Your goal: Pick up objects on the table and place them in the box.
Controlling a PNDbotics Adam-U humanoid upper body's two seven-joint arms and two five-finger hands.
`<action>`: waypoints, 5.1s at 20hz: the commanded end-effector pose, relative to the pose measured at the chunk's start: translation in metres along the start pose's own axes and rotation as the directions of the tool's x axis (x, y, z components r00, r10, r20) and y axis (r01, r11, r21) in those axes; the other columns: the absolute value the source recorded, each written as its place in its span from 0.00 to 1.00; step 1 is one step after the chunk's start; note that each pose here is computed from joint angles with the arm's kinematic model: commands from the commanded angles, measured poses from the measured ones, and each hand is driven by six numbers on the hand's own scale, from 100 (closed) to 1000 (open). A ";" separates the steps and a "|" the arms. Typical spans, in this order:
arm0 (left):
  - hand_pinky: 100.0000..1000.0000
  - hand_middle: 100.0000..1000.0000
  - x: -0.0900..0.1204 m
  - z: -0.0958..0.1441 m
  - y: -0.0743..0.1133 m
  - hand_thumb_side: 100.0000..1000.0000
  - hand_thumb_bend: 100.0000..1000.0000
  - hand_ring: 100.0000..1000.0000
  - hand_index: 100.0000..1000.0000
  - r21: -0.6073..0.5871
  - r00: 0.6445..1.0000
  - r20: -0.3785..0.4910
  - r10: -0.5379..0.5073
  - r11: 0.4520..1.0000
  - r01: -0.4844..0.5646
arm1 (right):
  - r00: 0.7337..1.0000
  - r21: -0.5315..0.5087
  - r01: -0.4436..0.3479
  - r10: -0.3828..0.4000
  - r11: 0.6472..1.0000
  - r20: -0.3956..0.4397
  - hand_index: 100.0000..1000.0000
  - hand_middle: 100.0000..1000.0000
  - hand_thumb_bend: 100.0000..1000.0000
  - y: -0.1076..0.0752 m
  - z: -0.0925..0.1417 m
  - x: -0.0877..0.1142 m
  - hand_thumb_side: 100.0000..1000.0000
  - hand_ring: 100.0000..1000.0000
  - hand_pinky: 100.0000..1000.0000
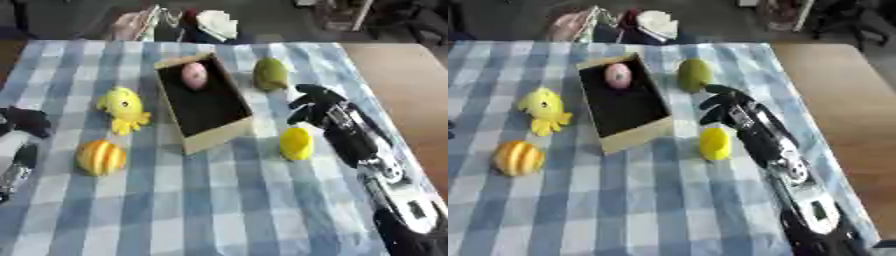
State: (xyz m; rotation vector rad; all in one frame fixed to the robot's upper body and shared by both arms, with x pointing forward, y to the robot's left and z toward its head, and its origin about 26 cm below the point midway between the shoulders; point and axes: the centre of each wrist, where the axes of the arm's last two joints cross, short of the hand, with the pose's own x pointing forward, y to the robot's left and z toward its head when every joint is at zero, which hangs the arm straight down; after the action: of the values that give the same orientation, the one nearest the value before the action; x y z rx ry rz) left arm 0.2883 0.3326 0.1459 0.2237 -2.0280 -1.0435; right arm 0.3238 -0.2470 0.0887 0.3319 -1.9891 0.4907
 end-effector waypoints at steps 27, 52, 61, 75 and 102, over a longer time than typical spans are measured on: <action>0.78 0.77 -0.008 -0.024 0.051 0.29 0.00 0.71 0.90 -0.444 0.844 0.027 -0.536 0.750 0.490 | 1.000 0.028 -0.021 0.021 0.999 0.002 0.84 0.60 0.00 -0.001 -0.004 0.004 0.72 0.54 0.65; 0.78 0.78 -0.045 -0.104 0.059 0.54 0.85 0.76 0.89 -0.591 0.503 0.445 -0.741 0.179 0.786 | 1.000 0.061 0.003 -0.004 0.998 0.003 0.84 0.60 0.00 0.006 -0.007 0.001 0.72 0.54 0.65; 0.76 0.72 -0.057 -0.112 0.047 0.48 0.75 0.71 0.83 -0.530 0.503 0.428 -0.750 0.243 0.813 | 1.000 0.062 0.007 -0.007 0.998 0.004 0.84 0.60 0.00 0.007 -0.007 0.001 0.72 0.54 0.65; 0.71 0.60 -0.059 -0.120 0.040 0.46 0.66 0.60 0.72 -0.543 0.521 0.444 -0.729 0.243 0.804 | 1.000 0.063 0.010 -0.010 0.998 0.006 0.84 0.60 0.00 0.008 -0.008 0.001 0.72 0.53 0.65; 0.62 0.38 -0.045 -0.121 0.050 0.29 0.20 0.41 0.52 -0.542 0.548 0.465 -0.695 0.266 0.797 | 1.000 0.064 0.014 -0.014 0.998 0.004 0.84 0.60 0.00 0.008 -0.008 0.001 0.72 0.53 0.65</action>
State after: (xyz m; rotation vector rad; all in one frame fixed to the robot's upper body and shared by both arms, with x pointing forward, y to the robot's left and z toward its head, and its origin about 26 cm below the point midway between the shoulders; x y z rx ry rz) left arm 0.4173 0.3081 0.1731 0.7807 -1.4312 -2.3545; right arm 0.3244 -0.2346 0.0840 0.3872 -1.9562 0.5322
